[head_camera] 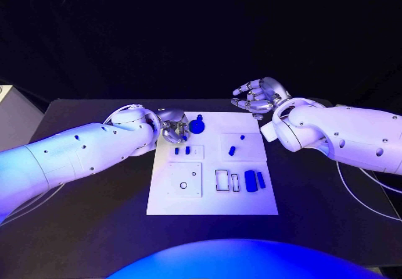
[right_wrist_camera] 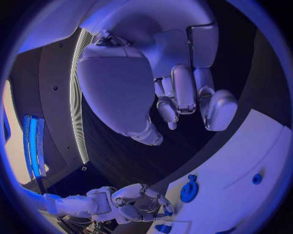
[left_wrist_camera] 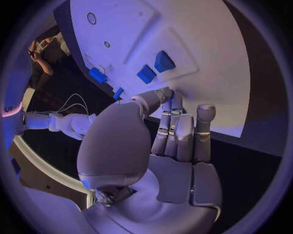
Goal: Assemble the parts on the task board
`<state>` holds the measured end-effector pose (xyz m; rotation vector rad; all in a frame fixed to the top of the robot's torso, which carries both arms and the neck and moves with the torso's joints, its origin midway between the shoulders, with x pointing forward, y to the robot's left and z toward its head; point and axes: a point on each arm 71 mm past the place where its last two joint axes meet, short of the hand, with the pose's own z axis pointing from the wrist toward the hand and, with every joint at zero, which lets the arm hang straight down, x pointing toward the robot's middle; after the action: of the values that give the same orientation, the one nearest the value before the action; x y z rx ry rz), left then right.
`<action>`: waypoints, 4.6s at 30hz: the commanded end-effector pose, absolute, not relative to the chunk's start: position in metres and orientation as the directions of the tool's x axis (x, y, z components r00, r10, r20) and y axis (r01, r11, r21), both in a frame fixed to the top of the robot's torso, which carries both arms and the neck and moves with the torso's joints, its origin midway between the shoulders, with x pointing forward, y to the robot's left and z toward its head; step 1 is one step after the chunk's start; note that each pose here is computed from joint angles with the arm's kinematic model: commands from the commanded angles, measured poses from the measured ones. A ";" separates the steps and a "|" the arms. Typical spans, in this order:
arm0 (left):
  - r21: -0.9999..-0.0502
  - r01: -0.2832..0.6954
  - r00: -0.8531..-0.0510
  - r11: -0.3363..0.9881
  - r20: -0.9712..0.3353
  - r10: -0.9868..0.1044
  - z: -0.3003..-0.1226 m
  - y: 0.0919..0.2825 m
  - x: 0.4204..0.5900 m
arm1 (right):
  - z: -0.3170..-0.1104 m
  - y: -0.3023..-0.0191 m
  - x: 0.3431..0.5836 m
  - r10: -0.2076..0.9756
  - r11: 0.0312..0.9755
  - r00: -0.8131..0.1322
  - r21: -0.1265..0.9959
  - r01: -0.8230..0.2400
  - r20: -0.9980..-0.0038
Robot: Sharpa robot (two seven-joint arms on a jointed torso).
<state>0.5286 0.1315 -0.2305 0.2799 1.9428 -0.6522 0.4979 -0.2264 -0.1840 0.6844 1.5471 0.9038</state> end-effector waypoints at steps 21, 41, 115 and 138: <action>-0.318 0.453 -0.435 0.833 -0.894 -0.105 -0.235 0.134 0.526 | -0.184 -0.225 0.497 0.823 0.534 -0.183 0.842 -0.075 -0.538; -0.311 0.424 -0.419 0.851 -0.900 -0.119 -0.234 0.148 0.528 | -0.186 -0.232 0.499 0.800 0.561 -0.203 0.824 -0.076 -0.564; -0.978 0.199 -0.355 0.055 -0.125 -0.926 -0.169 0.238 0.498 | -0.247 -0.226 0.480 0.016 0.906 -0.222 0.108 -0.409 -0.975; -0.981 0.183 -0.351 0.061 -0.123 -0.928 -0.170 0.241 0.499 | -0.247 -0.221 0.479 0.044 0.910 -0.189 0.118 -0.398 -0.981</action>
<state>0.4987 0.2414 -0.1703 -0.8075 1.3843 -1.4674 0.4801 -0.2223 -0.2466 -0.2674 1.7306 0.4123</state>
